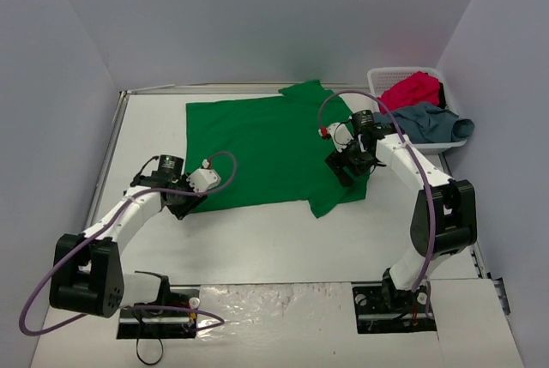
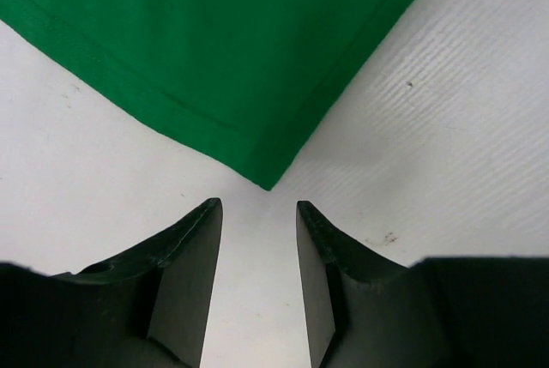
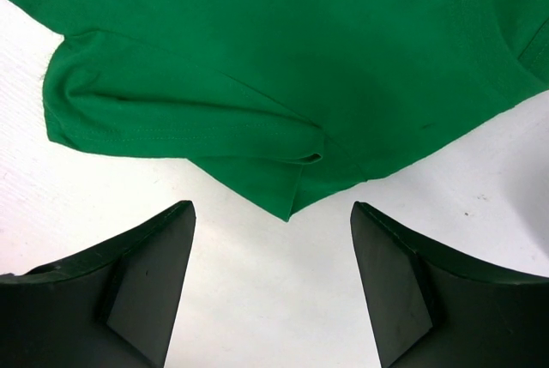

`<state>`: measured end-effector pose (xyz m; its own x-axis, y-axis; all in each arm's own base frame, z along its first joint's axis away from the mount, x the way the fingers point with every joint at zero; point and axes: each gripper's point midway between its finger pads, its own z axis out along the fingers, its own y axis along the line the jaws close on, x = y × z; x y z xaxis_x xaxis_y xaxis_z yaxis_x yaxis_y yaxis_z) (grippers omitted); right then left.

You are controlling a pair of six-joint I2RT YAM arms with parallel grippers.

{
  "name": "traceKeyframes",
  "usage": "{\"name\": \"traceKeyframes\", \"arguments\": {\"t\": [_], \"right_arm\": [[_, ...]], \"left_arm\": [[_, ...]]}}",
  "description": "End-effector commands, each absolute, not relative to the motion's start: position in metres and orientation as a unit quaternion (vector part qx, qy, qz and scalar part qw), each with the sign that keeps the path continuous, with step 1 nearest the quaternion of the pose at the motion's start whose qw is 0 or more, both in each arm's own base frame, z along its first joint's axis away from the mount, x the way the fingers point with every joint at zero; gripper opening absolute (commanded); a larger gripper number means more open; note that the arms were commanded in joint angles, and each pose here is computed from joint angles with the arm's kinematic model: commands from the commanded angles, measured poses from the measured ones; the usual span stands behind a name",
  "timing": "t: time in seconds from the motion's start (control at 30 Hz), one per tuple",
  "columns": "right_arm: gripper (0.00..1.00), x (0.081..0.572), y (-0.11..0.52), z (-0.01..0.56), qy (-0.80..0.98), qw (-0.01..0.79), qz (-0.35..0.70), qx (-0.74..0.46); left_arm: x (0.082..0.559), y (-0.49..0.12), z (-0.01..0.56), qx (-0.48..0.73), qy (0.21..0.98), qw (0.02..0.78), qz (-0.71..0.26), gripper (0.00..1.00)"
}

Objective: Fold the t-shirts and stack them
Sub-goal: Grap the side of the flattened tshirt closest away from the robot with both arms

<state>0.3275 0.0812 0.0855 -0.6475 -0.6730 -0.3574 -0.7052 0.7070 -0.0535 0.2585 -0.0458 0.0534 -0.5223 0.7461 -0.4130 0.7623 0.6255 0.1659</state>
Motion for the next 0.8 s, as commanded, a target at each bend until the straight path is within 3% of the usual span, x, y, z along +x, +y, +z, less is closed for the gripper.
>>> {"name": "traceKeyframes", "arguments": {"t": [0.0,0.47,0.77], "right_arm": [[0.69,0.327,0.083,0.099,0.911,0.184,0.051,-0.366],[0.68,0.334,0.079,0.089,0.917,0.167,0.036,-0.360],[0.67,0.333,0.079,0.079,0.919,0.153,0.040,-0.361]], "left_arm": [[0.275,-0.042,0.057,0.437,0.864,0.250,0.009,0.38],[0.263,-0.064,0.048,0.477,0.848,0.225,-0.058,0.38],[0.277,-0.048,0.015,0.476,0.861,0.180,-0.014,0.35]]}}
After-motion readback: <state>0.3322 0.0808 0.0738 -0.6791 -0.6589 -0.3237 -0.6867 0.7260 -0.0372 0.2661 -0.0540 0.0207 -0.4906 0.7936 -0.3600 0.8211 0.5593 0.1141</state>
